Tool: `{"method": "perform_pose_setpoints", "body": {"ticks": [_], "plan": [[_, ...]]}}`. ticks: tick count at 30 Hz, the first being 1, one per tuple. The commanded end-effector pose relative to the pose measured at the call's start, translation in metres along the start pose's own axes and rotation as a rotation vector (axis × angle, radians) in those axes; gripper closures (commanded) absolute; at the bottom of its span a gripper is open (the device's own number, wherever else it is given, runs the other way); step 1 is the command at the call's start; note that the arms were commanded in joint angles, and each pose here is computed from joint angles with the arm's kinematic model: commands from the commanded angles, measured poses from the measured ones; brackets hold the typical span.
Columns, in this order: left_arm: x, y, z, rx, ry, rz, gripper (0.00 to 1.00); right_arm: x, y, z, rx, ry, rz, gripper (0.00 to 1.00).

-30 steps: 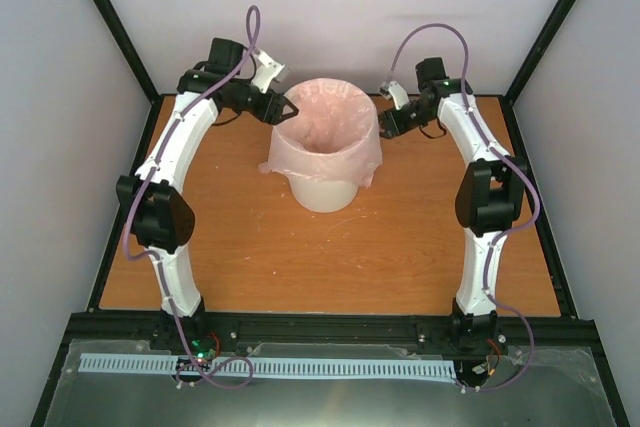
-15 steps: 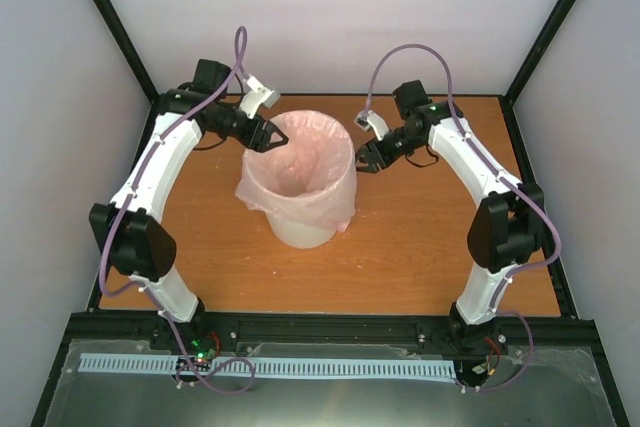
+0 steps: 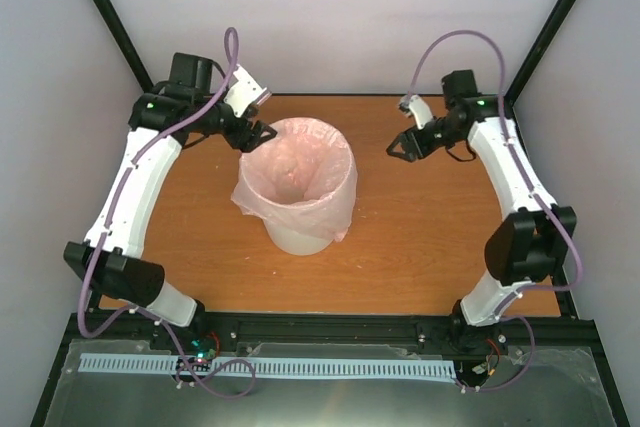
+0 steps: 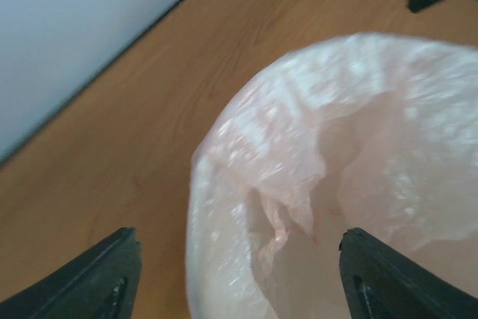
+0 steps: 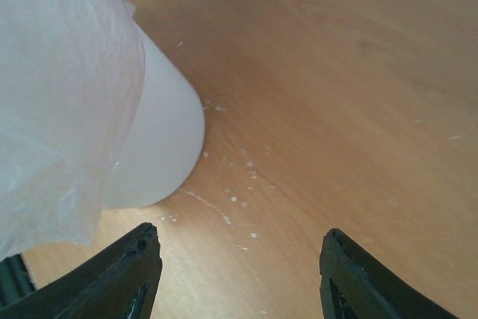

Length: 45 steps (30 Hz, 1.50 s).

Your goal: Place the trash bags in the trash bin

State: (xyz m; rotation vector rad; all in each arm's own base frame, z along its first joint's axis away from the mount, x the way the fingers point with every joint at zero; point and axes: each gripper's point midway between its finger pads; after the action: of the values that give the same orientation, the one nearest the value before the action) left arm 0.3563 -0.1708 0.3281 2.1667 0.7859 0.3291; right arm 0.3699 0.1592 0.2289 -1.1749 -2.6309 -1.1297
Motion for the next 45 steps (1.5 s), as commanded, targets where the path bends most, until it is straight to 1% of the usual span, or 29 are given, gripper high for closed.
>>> {"method": "perform_pose_setpoints", "body": {"ticks": [1,4,7,10,12,13,15,18,20,24,28,31,38,43,45], "plan": [[-0.044,0.036,-0.042,-0.132,-0.091,0.284,0.3,0.015,0.019,-0.059,-0.072,-0.14,-0.18,0.41],[-0.066,0.038,-0.031,-0.094,-0.197,0.305,0.41,0.026,0.019,-0.074,-0.064,-0.146,-0.23,0.41],[-0.09,0.031,-0.007,-0.003,-0.287,0.324,0.44,0.034,0.018,-0.081,-0.059,-0.14,-0.247,0.41],[-0.106,0.014,0.02,0.091,-0.332,0.332,0.49,0.035,0.013,-0.079,-0.056,-0.137,-0.243,0.41],[-0.112,-0.005,0.039,0.173,-0.342,0.337,0.54,0.035,0.011,-0.077,-0.055,-0.129,-0.233,0.41],[-0.112,-0.016,0.048,0.213,-0.339,0.339,0.55,0.036,0.011,-0.076,-0.054,-0.125,-0.228,0.41],[-0.116,-0.035,0.062,0.266,-0.339,0.351,0.55,0.036,0.01,-0.076,-0.055,-0.124,-0.224,0.4],[-0.128,-0.062,0.082,0.295,-0.333,0.401,0.52,0.034,0.006,-0.073,-0.049,-0.125,-0.214,0.4],[-0.13,-0.085,0.1,0.352,-0.303,0.437,0.52,0.033,0.004,-0.07,-0.043,-0.118,-0.201,0.4],[-0.12,-0.12,0.133,0.457,-0.257,0.405,0.51,0.033,0.0,-0.067,-0.035,-0.111,-0.19,0.4],[-0.113,-0.136,0.153,0.5,-0.227,0.362,0.5,0.034,-0.006,-0.064,-0.022,-0.108,-0.185,0.4],[-0.111,-0.143,0.16,0.521,-0.221,0.352,0.49,0.034,-0.009,-0.063,-0.017,-0.105,-0.181,0.4],[-0.114,-0.131,0.153,0.475,-0.226,0.361,0.48,0.035,-0.006,-0.065,-0.028,-0.106,-0.187,0.4],[-0.116,-0.105,0.141,0.404,-0.217,0.352,0.48,0.036,-0.006,-0.064,-0.03,-0.096,-0.181,0.4],[-0.123,-0.114,0.141,0.413,-0.251,0.334,0.48,0.035,-0.006,-0.063,-0.031,-0.094,-0.18,0.4]]}}
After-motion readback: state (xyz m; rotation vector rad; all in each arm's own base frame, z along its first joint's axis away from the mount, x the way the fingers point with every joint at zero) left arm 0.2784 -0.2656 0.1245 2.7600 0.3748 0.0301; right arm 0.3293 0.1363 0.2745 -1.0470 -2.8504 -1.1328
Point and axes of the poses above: each gripper's point midway between its finger pads, its own z axis out along the fingers, its own x axis along the line the jaws close on, y = z × x, and after that the axes turned 1 degree about -z, right-handed
